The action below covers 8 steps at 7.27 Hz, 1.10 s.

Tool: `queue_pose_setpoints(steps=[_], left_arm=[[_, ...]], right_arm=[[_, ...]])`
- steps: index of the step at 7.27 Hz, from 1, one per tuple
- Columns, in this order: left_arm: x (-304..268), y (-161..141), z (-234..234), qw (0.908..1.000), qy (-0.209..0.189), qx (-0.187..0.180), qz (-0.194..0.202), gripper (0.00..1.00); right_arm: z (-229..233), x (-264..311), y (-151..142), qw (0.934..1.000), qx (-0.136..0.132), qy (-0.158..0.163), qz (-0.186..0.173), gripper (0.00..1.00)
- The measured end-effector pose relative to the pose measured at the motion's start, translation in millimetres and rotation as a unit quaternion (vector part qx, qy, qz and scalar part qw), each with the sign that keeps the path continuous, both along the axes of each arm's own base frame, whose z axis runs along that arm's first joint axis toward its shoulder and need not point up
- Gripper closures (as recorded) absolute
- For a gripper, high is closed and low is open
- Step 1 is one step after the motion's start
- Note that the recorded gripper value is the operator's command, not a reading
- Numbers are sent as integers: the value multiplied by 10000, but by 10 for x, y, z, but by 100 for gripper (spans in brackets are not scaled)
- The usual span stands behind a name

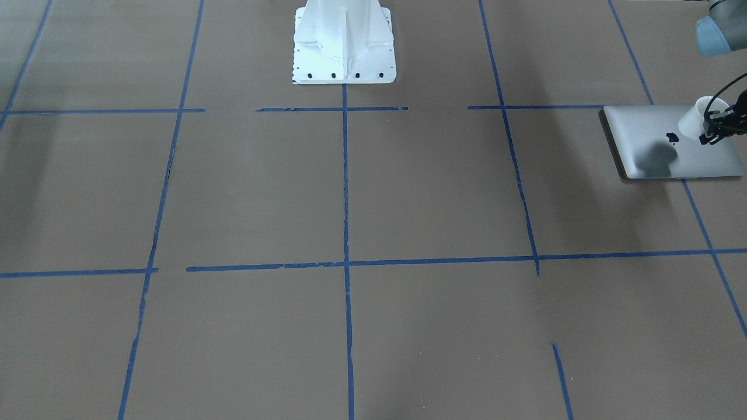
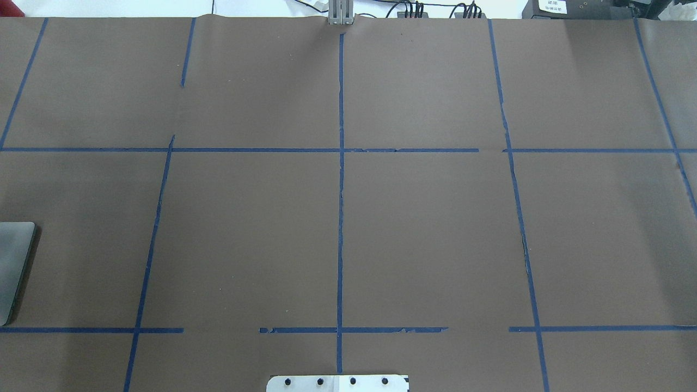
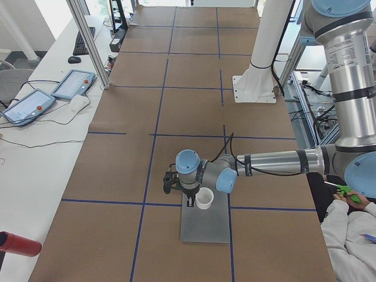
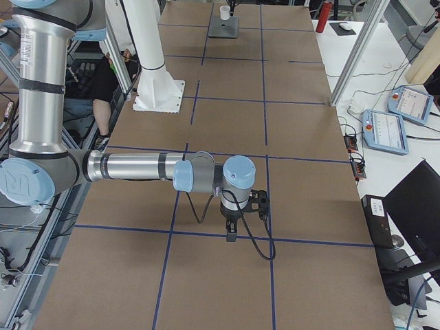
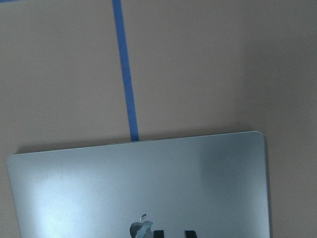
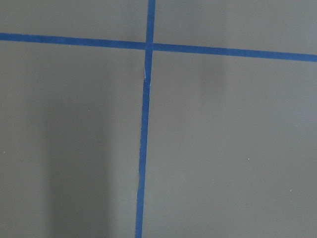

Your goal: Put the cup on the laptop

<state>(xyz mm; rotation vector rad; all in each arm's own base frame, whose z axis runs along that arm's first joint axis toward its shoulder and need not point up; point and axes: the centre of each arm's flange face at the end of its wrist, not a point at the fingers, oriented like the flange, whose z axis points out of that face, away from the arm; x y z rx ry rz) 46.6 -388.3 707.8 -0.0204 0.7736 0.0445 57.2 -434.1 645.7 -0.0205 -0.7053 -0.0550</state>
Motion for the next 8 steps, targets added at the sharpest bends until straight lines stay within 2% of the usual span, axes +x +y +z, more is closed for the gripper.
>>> queue_pose_setpoints(steps=[6, 8], left_arm=[[277, 97, 187, 9995, 25, -77, 314, 100], [308, 90, 200, 9994, 23, -86, 344, 70]], right_arm=[[0, 0, 0, 10000, -1, -1, 1, 0], [0, 0, 0, 10000, -1, -2, 1, 0]])
